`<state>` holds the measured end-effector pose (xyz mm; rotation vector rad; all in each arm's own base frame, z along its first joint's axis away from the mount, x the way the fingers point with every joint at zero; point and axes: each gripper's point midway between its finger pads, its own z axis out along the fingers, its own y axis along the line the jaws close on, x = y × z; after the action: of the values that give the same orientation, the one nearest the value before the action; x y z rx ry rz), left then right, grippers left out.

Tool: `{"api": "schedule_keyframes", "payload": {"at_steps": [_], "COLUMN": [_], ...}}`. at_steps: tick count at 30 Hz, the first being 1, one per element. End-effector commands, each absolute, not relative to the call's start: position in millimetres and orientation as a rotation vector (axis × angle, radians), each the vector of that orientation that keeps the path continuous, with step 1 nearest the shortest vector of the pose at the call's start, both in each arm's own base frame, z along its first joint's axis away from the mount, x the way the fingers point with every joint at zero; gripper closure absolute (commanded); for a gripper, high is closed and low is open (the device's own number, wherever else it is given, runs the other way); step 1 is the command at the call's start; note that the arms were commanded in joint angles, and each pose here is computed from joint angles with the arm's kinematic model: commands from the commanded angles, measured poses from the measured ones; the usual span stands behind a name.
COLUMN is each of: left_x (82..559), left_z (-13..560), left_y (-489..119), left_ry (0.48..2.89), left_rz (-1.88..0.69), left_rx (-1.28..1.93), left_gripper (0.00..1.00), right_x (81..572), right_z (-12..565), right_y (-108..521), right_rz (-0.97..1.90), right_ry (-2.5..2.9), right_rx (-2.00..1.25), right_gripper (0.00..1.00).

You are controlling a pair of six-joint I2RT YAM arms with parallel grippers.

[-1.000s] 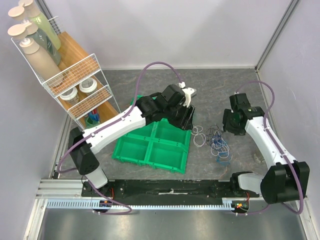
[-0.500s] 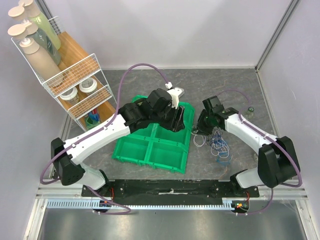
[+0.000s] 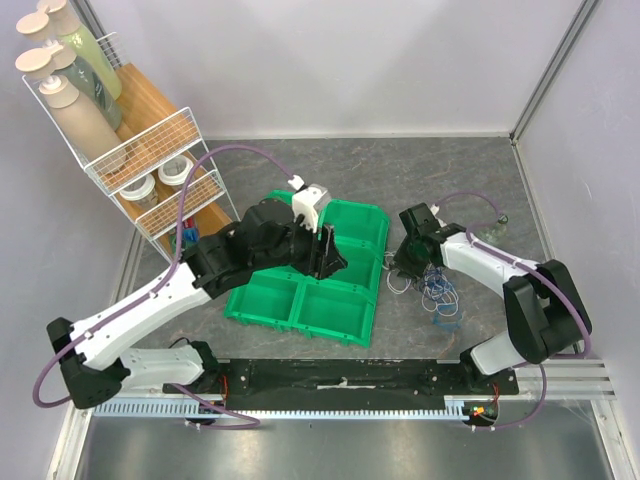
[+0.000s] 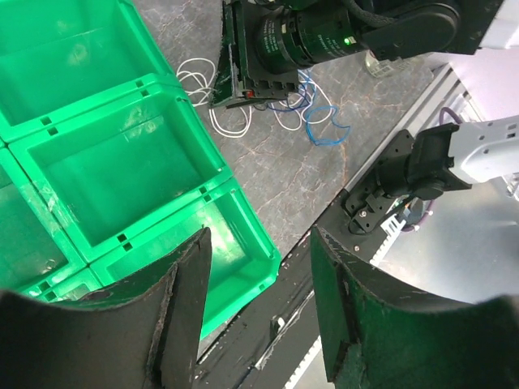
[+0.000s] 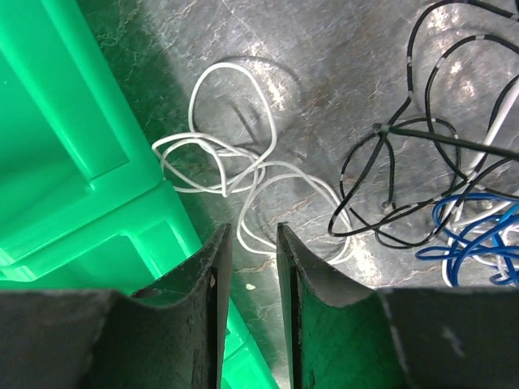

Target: Untangle the cables

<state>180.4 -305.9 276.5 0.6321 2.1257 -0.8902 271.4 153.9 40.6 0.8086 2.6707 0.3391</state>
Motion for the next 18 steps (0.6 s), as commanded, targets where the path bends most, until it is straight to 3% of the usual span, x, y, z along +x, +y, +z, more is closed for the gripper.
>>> {"api": "schedule_keyframes", "payload": {"at_steps": [1, 6, 14, 18], "left_x": [170, 162, 171, 166], "left_z": [289, 299, 306, 298], "left_y": [-303, -289, -298, -303], "left_ry": [2.091, 2.065, 2.083, 2.116], "left_rz": [-0.993, -1.012, -0.971, -1.013], "left_rx": [0.553, 0.527, 0.556, 0.540], "left_gripper": [0.42, 0.40, 0.40, 0.40], "right_x": [281, 289, 293, 290], "right_z": [29, 30, 21, 35], "right_y": [149, 147, 154, 149], "right_rz": [0.286, 0.262, 0.252, 0.237], "right_ry": [2.635, 2.626, 2.681, 2.666], "right_rx": [0.767, 0.736, 0.635, 0.637], "right_gripper": [0.65, 0.68, 0.65, 0.84]}}
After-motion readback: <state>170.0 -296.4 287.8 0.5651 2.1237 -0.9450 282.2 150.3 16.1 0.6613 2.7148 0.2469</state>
